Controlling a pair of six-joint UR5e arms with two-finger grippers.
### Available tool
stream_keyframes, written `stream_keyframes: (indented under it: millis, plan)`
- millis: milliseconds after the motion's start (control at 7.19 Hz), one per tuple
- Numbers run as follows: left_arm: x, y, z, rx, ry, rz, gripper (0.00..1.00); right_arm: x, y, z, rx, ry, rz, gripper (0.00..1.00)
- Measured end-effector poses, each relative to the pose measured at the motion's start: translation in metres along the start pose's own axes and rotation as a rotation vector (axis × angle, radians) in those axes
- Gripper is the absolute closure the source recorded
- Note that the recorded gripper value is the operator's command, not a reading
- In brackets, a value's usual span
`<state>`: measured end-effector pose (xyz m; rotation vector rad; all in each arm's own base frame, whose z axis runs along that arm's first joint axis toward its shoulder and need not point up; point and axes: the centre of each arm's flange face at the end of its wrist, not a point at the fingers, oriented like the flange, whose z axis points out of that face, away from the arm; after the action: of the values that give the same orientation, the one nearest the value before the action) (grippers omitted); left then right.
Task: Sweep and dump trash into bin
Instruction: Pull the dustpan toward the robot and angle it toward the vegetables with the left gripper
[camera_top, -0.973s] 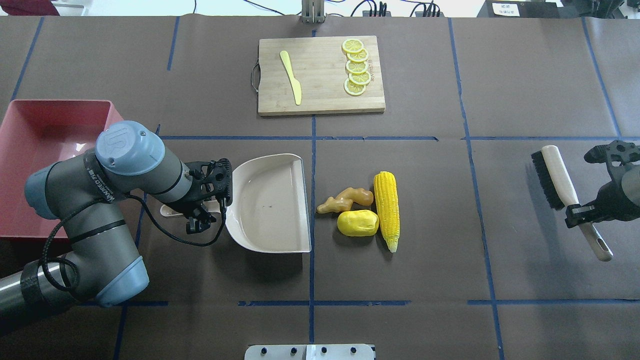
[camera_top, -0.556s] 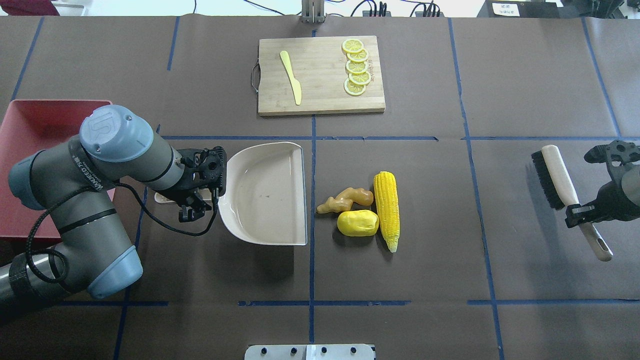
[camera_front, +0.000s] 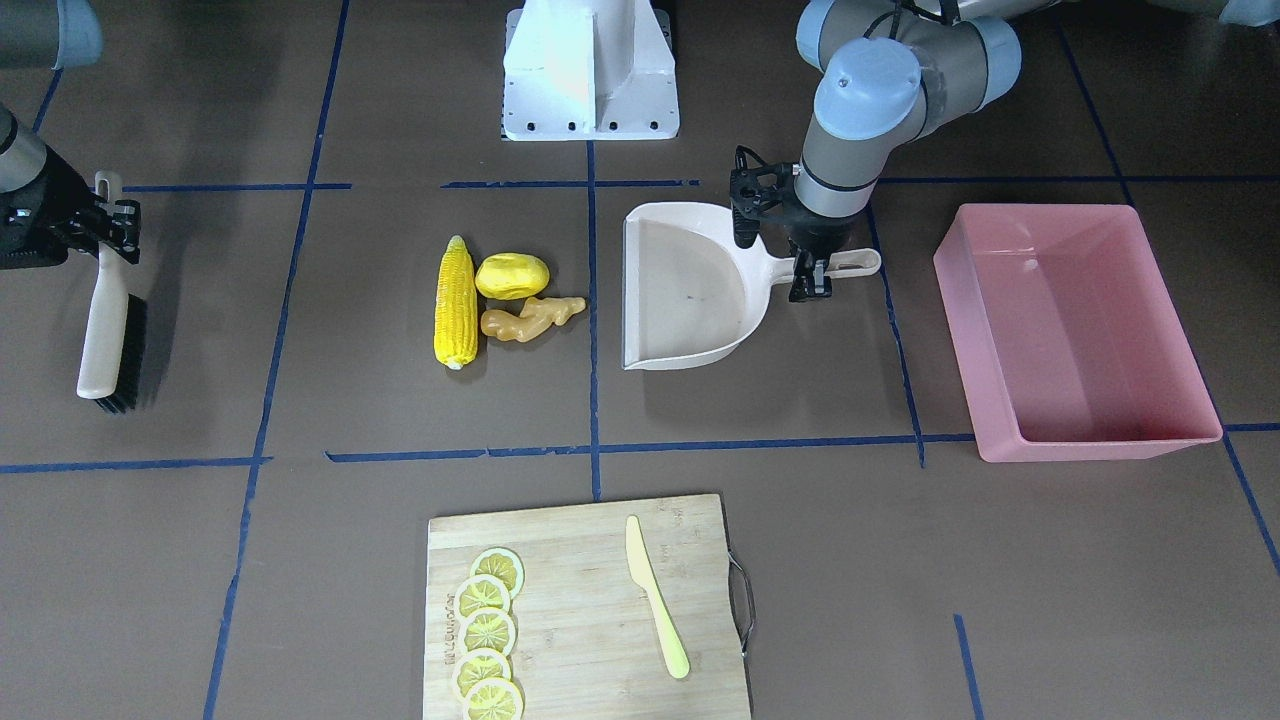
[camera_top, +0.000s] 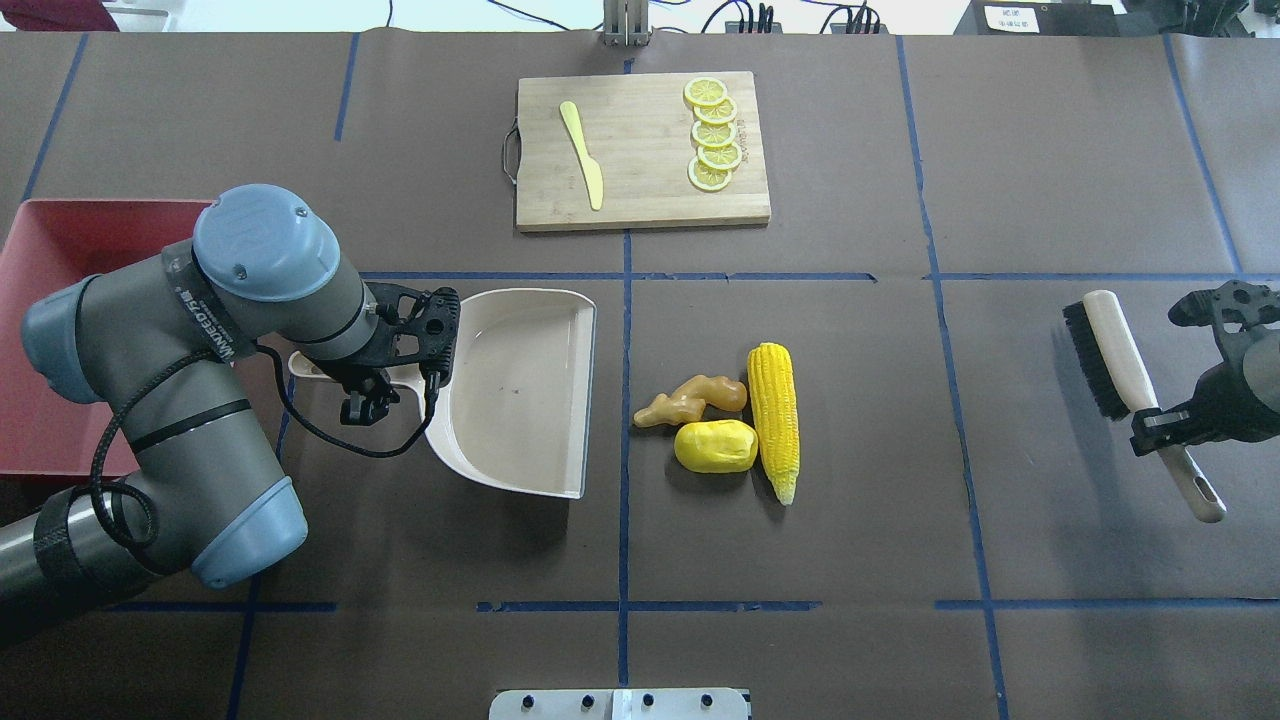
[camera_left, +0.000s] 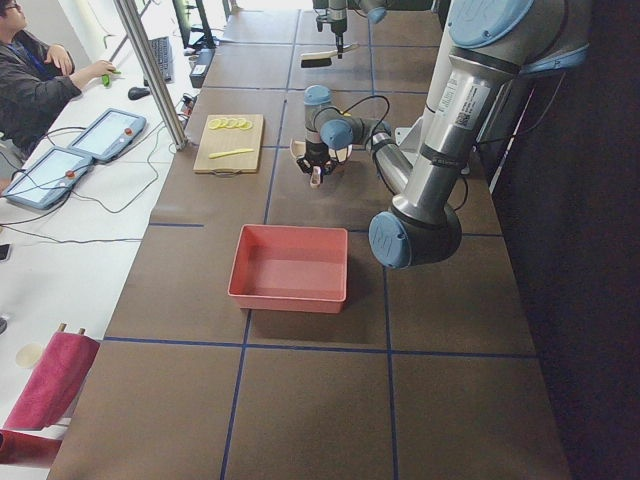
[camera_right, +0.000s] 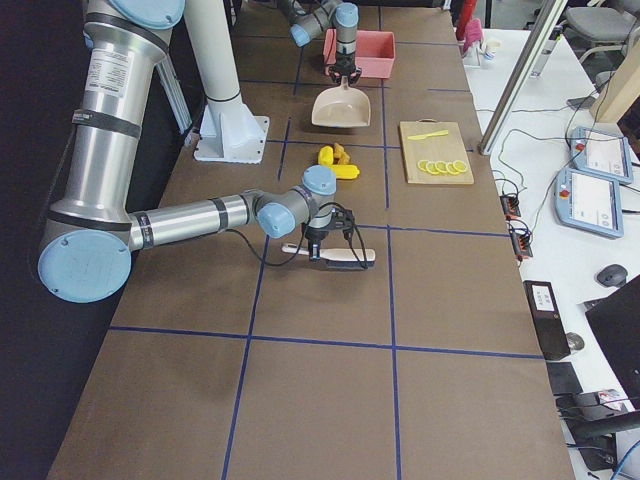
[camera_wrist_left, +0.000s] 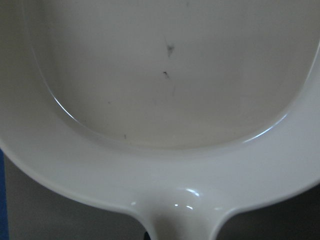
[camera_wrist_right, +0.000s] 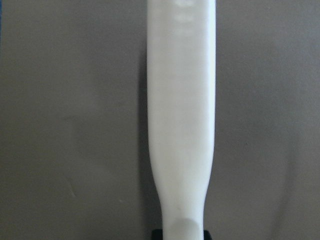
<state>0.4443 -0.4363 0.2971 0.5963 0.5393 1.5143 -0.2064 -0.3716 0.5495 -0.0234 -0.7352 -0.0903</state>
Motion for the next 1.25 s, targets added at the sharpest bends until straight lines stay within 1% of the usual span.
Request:
stream_keyframes:
  millis: [139,417,834,1251]
  plan:
    - [0.0,-0.004,-0.001,-0.033,0.001,-0.007,1.0,0.0,0.0,0.0,0.0,0.0,0.0,1.0]
    - [0.011,-0.018,0.008,-0.082,-0.037,-0.005,1.0,0.0,0.0,0.0,0.0,-0.001,0.001,1.0]
    - [0.041,-0.047,0.024,-0.095,-0.046,-0.042,1.0,0.0,0.0,0.0,0.0,-0.001,0.001,1.0]
    - [0.047,-0.061,0.033,-0.104,-0.049,-0.09,1.0,0.0,0.0,0.0,0.0,-0.001,0.001,1.0]
